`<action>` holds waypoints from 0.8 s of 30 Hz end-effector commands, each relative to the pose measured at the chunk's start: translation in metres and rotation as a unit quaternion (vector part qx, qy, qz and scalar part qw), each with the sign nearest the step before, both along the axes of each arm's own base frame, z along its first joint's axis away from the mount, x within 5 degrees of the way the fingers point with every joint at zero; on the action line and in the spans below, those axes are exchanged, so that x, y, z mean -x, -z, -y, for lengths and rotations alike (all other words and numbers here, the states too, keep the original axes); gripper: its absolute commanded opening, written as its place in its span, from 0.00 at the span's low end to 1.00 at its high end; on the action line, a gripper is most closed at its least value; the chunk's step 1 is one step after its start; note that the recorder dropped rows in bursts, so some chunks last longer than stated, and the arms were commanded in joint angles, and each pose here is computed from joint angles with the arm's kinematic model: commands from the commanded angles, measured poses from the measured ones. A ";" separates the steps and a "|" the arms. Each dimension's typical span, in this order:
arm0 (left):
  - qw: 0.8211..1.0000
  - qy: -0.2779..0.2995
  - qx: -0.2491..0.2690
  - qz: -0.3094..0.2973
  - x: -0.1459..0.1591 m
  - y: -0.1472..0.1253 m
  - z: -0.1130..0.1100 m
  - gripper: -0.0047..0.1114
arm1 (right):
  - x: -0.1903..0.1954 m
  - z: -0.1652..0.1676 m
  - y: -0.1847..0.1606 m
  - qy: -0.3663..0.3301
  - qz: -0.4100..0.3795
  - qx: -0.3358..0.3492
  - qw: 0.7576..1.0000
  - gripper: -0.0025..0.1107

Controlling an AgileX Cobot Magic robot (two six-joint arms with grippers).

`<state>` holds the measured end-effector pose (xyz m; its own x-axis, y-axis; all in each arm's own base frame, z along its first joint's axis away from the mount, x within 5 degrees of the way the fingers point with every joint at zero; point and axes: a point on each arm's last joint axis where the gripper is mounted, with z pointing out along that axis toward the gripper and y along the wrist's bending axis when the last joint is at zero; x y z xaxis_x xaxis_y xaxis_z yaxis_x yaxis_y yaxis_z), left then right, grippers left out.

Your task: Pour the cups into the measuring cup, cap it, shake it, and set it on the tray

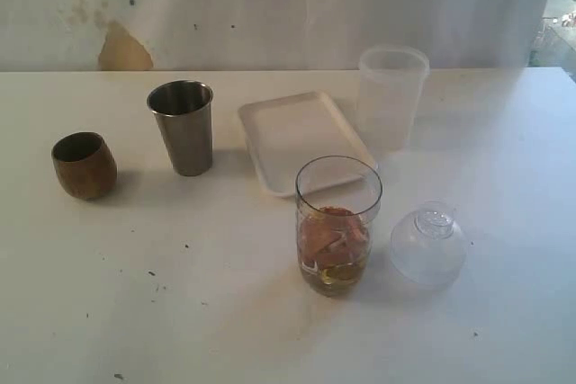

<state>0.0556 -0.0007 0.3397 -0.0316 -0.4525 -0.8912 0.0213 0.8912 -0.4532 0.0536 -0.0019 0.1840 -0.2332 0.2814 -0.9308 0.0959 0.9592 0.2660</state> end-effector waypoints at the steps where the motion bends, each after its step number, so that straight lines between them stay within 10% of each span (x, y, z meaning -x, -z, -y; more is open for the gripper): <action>1: 1.000 -0.012 0.001 0.008 0.008 0.008 -0.002 0.05 | 0.000 0.000 0.001 0.002 0.001 0.001 1.000 0.03; 12: 0.999 -0.015 -0.004 0.048 0.005 0.037 -0.001 0.05 | 0.000 0.000 0.001 0.002 0.001 0.001 1.000 0.03; 24: 0.984 -0.046 -0.121 0.125 0.003 0.088 -0.002 0.05 | 0.000 0.000 0.001 0.002 0.001 0.001 1.000 0.03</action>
<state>0.0535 -0.0001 0.2616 0.2267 -0.2343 -0.9454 0.0551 0.9722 -0.2277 0.0536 -0.0019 0.1840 -0.2328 0.2850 -0.9298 0.0967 0.9581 0.2694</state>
